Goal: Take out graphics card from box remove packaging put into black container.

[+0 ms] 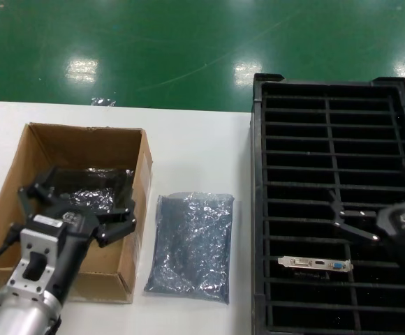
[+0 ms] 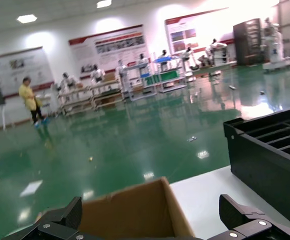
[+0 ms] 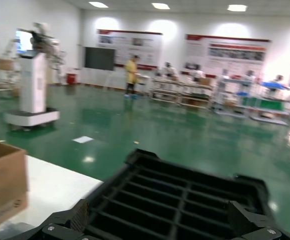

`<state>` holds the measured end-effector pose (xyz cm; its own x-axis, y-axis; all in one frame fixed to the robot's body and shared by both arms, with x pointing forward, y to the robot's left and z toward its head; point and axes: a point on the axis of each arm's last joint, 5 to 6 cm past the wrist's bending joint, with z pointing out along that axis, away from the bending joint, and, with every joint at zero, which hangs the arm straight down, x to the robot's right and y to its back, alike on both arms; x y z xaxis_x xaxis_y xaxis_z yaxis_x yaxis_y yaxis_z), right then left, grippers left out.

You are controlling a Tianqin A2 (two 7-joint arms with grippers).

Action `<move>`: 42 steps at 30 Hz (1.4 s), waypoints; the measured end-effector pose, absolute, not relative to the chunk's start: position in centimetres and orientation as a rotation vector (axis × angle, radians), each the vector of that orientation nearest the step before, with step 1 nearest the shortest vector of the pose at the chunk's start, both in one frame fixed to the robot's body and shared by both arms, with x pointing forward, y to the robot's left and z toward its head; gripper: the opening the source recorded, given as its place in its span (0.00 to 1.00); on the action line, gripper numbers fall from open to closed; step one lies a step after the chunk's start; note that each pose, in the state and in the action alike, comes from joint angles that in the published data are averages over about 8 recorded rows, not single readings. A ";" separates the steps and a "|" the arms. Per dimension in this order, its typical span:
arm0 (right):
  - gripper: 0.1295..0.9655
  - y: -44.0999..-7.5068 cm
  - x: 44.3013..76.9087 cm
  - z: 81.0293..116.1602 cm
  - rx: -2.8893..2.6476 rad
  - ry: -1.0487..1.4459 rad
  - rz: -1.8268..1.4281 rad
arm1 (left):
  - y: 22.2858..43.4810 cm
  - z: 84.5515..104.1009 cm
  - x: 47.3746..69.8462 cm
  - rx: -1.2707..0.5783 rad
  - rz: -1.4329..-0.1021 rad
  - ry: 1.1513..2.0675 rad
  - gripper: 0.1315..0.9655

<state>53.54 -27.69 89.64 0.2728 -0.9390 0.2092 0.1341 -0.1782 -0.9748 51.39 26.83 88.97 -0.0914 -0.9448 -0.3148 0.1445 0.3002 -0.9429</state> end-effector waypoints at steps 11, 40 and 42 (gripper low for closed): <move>1.00 -27.9 51.6 86.6 -1.294 1.049 -1.227 | 27.7 86.4 50.6 -1.044 -1.179 1.273 1.00; 1.00 -27.9 51.4 86.3 -1.287 1.068 -1.231 | 27.8 86.2 50.5 -1.062 -1.183 1.268 1.00; 1.00 -27.9 51.4 86.3 -1.287 1.068 -1.231 | 27.8 86.2 50.5 -1.062 -1.183 1.268 1.00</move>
<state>51.40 -27.95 86.34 0.0854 -0.9918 0.0950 0.0453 -0.0914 -0.9948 50.49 27.78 86.22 -0.0518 -0.9916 -0.1184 0.0491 0.1159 -0.9920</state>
